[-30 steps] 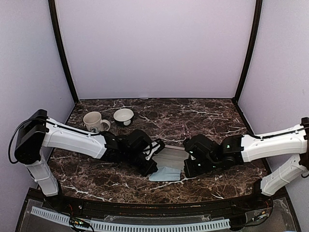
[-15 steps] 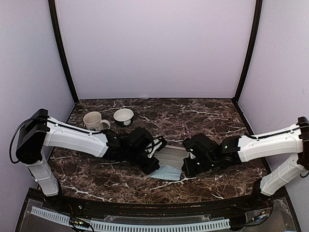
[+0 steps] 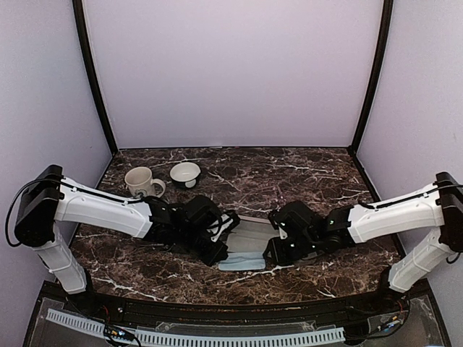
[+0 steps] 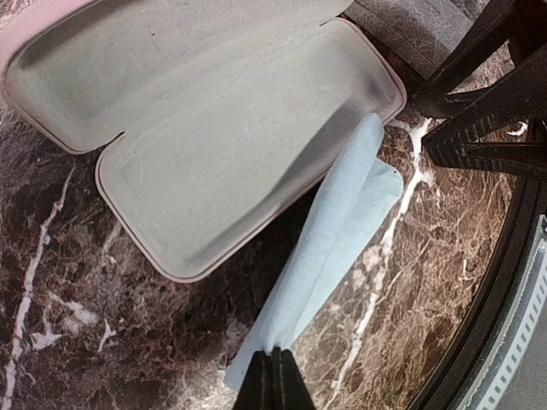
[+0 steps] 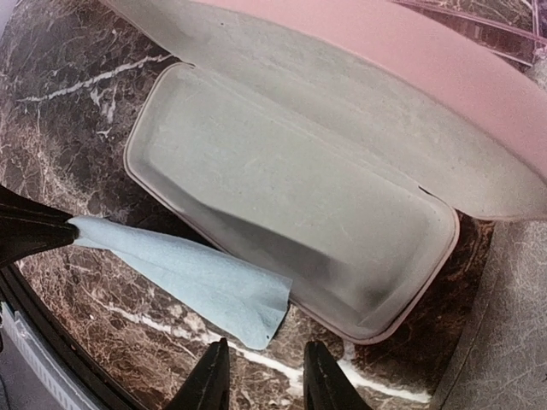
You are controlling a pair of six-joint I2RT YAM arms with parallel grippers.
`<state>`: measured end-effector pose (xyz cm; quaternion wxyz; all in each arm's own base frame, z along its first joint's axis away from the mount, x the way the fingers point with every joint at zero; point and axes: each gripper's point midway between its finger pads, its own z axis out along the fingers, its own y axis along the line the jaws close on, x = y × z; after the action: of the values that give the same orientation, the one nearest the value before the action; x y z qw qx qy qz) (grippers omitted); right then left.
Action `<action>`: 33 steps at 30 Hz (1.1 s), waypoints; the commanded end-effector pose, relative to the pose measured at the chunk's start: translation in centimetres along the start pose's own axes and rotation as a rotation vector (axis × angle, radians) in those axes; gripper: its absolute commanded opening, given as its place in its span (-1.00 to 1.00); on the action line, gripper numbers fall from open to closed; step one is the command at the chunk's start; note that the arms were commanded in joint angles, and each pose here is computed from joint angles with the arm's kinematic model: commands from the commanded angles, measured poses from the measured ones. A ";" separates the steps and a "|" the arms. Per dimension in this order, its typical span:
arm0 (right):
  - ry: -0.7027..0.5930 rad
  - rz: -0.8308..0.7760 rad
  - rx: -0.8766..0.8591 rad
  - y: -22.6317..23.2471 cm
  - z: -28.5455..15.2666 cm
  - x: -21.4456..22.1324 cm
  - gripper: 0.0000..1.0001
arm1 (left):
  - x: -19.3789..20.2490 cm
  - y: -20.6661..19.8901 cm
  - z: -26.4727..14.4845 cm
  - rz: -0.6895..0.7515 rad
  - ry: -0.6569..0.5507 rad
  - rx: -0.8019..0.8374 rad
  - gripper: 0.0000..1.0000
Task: Organize the sunglasses
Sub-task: Pick up the folded cleaning cloth from the center of the board.
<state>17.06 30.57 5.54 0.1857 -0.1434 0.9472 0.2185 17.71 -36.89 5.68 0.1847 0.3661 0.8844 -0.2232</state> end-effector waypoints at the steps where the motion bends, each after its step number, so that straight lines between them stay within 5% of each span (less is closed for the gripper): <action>1: -0.031 -0.032 -0.007 0.8 0.2 -1.7 -0.37 | 0.0 0.3 0.0 0.002 -0.002 -0.015 -1.00; 33: 0.014 0.015 -0.219 -0.2 2.2 -1.9 -0.23 | -0.5 0.2 0.2 0.001 -0.011 -0.013 -1.00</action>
<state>19.25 31.49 4.67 0.1604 -0.1510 0.9271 0.3032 17.89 -36.78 5.21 0.1848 0.3649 0.8867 -0.2158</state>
